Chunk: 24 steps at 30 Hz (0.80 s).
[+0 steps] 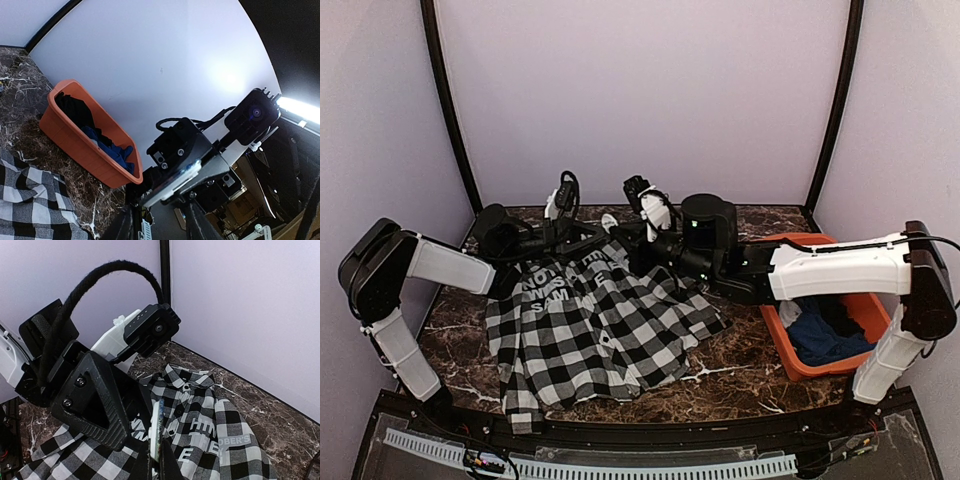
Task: Pin the brooch onto the clothing
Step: Open the brooch.
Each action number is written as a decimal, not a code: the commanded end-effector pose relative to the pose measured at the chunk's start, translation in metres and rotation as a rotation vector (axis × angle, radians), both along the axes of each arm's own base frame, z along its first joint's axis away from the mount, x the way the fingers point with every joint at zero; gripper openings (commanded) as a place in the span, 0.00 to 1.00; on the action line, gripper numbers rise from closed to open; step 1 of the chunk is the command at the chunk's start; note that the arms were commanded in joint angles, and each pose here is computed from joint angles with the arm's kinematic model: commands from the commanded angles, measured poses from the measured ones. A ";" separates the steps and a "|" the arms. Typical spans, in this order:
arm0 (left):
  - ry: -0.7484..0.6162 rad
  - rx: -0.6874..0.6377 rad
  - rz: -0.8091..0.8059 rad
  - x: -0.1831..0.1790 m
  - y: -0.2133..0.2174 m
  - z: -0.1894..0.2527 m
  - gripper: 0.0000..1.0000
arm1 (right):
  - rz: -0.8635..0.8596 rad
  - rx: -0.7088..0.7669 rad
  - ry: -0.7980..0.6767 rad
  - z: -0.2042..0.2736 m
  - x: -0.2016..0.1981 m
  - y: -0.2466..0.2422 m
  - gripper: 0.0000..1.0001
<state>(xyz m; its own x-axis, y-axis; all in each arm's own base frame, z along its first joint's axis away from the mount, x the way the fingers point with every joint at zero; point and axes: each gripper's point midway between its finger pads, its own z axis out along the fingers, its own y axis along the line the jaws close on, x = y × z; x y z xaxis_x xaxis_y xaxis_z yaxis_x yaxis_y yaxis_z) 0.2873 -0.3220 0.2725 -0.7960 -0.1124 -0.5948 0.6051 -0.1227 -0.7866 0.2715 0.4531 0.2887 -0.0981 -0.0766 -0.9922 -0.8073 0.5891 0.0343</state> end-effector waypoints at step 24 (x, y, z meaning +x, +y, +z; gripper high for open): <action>-0.166 -0.130 0.024 -0.007 0.017 0.036 0.35 | 0.044 0.008 -0.014 0.004 -0.007 0.001 0.00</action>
